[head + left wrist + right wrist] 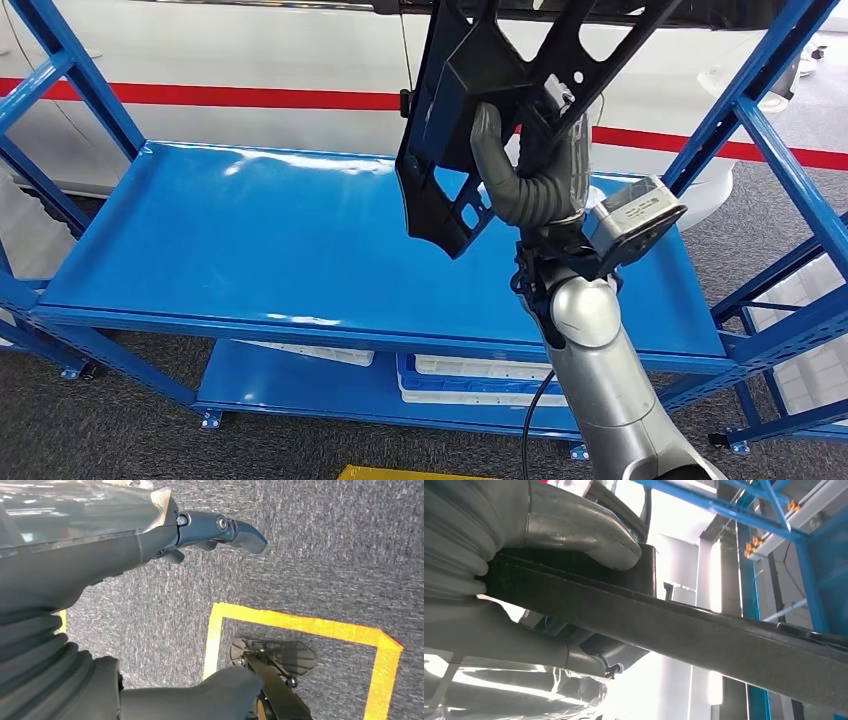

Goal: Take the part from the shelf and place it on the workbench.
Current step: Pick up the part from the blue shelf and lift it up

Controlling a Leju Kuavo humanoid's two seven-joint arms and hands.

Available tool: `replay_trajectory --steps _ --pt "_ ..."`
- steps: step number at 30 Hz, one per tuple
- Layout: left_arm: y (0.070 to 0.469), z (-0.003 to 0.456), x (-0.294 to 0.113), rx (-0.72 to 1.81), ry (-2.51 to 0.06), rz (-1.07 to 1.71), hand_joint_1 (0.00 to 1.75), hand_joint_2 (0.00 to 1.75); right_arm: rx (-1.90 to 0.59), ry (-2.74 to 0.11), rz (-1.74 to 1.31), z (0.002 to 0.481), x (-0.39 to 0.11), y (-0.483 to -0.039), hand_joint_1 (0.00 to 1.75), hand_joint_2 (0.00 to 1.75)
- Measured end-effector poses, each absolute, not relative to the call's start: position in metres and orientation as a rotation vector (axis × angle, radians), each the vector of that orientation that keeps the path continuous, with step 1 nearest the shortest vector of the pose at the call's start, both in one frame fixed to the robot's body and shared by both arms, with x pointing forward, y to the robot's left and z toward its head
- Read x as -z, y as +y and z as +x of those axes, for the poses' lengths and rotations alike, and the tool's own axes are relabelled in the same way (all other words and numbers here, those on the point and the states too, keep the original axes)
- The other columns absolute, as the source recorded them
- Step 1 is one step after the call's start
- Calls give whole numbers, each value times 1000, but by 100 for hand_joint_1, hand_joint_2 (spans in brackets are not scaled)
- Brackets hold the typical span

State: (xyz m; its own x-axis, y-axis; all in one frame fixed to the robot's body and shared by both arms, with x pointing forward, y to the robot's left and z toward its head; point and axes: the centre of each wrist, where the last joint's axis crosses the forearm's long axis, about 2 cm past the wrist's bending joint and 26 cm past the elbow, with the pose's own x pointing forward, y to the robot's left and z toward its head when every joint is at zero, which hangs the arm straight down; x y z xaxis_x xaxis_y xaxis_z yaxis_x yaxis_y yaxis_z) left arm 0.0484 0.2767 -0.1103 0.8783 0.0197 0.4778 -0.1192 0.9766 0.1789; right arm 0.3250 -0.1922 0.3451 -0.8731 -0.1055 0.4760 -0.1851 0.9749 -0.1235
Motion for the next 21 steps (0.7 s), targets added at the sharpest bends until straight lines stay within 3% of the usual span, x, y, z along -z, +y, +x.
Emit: replay_trajectory --steps 21 --pt "278 54 110 -58 -497 222 0 175 -276 -2583 356 313 -314 -180 175 175"
